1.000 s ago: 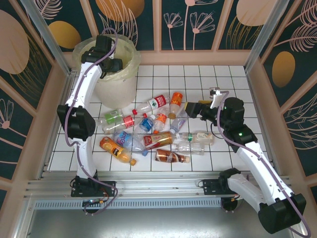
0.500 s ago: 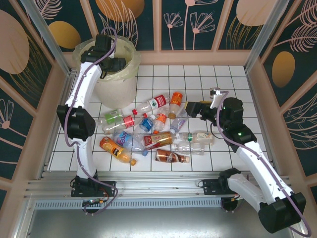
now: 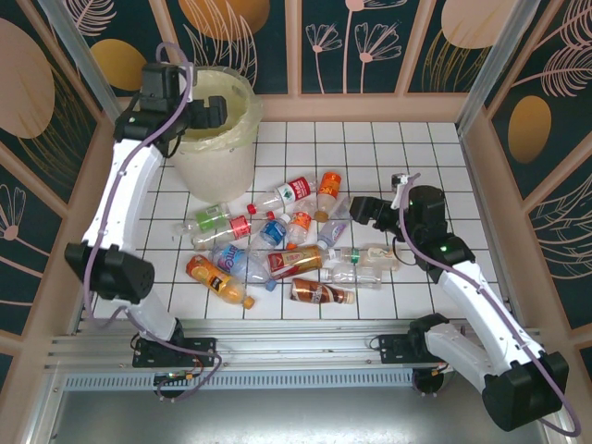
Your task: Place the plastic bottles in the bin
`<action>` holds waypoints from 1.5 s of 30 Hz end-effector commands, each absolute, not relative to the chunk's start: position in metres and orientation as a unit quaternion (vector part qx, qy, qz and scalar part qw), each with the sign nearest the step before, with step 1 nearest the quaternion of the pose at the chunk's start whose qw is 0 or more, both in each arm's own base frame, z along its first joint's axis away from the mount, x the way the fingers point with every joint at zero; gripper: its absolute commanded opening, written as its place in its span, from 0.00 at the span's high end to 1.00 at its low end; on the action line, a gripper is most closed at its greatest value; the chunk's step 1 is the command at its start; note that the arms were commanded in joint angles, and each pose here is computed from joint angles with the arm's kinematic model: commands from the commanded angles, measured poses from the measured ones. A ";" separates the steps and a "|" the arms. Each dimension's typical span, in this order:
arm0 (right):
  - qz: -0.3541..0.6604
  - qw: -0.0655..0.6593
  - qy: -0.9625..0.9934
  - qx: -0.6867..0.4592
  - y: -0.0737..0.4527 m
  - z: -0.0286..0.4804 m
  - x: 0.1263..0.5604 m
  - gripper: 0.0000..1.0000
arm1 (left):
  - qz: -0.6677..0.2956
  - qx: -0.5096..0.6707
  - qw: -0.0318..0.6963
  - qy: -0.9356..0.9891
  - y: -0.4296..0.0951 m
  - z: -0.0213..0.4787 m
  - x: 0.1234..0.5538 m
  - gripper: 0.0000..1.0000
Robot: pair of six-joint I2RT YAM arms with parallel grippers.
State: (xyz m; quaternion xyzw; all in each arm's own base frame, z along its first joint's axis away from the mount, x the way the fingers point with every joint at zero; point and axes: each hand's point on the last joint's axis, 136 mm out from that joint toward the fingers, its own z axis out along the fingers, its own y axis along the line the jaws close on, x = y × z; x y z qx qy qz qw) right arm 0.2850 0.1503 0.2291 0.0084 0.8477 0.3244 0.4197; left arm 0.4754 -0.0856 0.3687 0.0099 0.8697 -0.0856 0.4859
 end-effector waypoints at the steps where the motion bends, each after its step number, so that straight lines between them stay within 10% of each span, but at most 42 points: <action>1: 0.313 0.398 0.862 0.023 0.149 0.212 0.284 0.15 | -0.110 0.027 0.546 0.830 -0.091 0.411 0.456 0.02; 18: 0.270 0.353 0.895 0.047 0.169 0.178 0.368 0.24 | -0.338 0.133 0.544 0.756 -0.185 0.381 0.313 0.02; 45: 0.259 0.287 0.920 0.062 0.200 0.092 0.470 0.24 | -0.454 0.167 0.425 0.765 -0.279 0.268 0.286 0.02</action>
